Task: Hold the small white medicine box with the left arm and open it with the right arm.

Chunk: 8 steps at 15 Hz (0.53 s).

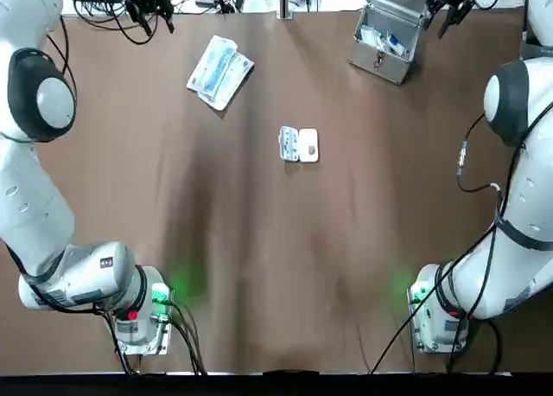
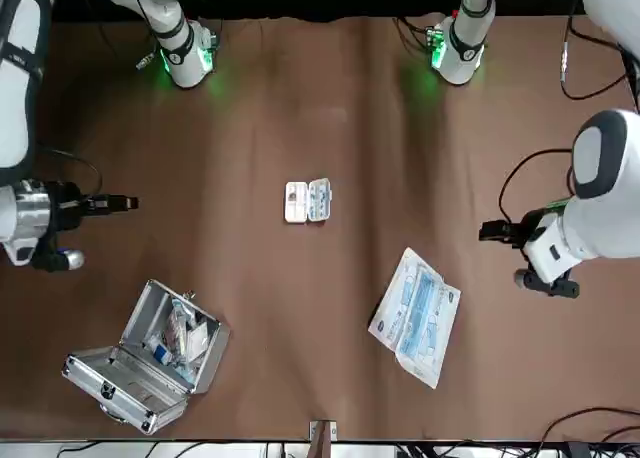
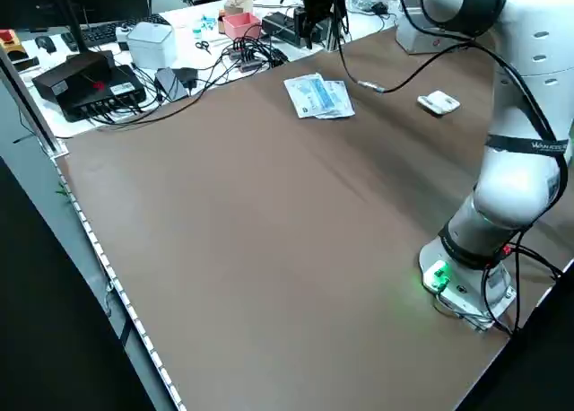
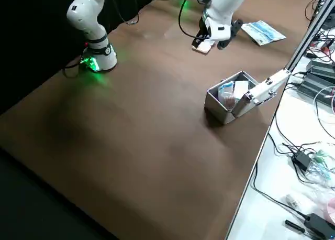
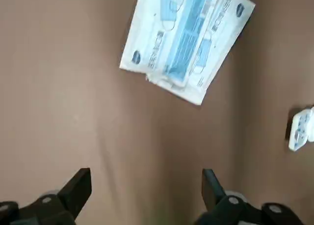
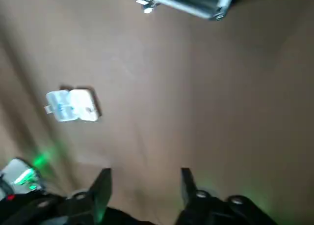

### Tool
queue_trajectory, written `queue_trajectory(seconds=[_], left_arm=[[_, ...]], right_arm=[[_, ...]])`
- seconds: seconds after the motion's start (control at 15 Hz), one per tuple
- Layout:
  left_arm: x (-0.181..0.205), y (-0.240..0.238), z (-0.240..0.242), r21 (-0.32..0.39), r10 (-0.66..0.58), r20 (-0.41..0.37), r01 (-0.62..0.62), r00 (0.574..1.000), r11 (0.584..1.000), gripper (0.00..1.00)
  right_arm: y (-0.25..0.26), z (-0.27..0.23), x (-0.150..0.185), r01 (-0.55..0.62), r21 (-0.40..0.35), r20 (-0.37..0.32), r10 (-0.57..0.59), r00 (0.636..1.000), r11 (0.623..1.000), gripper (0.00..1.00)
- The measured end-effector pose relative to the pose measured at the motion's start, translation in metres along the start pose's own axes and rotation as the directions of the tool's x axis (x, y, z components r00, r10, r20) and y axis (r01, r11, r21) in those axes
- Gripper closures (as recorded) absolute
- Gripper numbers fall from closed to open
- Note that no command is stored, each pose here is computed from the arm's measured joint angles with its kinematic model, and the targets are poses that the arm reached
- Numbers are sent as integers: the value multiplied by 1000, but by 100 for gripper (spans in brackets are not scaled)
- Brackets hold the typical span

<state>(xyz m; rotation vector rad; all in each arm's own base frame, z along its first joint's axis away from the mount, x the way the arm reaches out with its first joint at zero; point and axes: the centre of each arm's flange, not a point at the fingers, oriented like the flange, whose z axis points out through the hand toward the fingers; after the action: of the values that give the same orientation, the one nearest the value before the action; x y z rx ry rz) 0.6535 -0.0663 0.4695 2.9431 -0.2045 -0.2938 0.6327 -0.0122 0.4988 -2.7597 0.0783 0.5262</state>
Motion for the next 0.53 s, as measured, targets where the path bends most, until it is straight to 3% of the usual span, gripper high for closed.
queue_trajectory(seconds=[0.2,0.4,0.53], left_arm=[[-26,-5,-31,39,-13,23,12,1000,999,0],[-40,-19,-45,72,-22,37,19,999,997,0],[-42,-25,-48,86,-14,34,11,999,996,0]], right_arm=[[5,-33,-20,3,-37,-51,-5,999,999,4],[7,-54,-40,49,-43,-68,-52,996,998,2],[-1,-62,-52,71,-156,-62,-82,995,985,2]])
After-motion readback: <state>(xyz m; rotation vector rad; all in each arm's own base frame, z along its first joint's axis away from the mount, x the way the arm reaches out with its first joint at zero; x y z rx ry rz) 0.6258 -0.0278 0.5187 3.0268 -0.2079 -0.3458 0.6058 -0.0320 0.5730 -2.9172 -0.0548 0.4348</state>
